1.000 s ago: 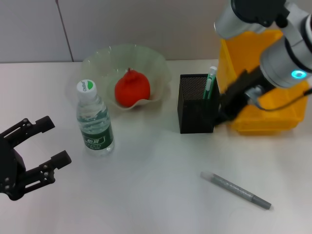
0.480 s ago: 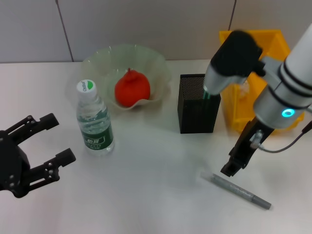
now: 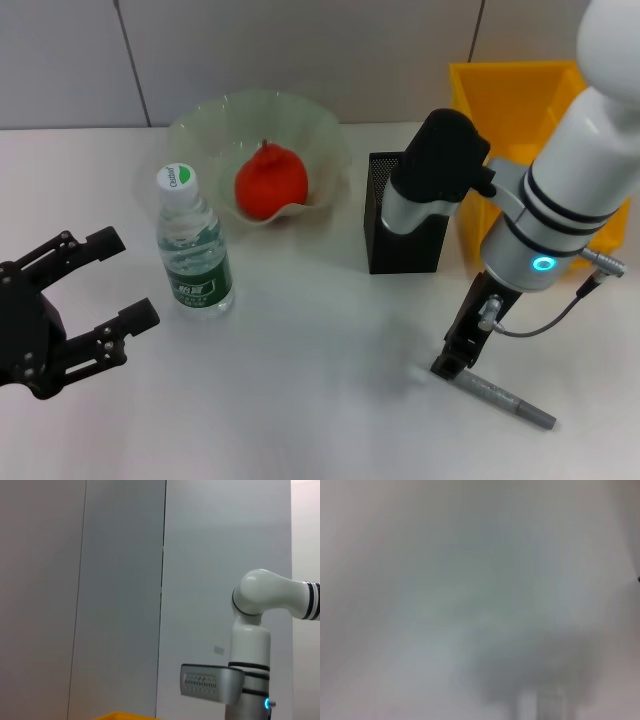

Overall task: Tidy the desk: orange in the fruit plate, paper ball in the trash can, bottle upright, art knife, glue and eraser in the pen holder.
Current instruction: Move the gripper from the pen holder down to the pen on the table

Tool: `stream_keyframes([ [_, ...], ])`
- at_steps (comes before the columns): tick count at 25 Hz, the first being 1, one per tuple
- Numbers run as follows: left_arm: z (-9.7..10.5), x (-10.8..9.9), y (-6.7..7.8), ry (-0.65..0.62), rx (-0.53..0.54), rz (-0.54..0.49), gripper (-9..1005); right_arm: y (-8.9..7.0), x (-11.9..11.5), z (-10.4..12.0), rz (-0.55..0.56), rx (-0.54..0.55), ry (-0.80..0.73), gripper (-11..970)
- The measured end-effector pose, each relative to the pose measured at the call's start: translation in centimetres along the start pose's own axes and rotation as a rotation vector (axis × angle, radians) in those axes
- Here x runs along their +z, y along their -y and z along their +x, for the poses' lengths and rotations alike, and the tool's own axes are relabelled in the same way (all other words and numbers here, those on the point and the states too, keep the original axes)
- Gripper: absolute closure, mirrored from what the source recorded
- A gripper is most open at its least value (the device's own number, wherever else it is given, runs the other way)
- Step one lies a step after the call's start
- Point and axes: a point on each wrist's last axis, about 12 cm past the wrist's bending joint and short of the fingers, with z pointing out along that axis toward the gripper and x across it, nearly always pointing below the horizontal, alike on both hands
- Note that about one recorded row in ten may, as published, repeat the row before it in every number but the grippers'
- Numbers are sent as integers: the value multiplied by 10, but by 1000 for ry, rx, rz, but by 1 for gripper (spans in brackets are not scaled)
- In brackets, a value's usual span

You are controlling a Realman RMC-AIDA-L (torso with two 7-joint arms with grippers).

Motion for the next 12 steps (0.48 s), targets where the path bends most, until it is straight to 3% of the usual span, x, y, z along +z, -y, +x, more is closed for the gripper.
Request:
stream_keyframes([
  [12,0,-1,0,-1,-4,-5,182,-4,16,-6,20,6,-53,583],
])
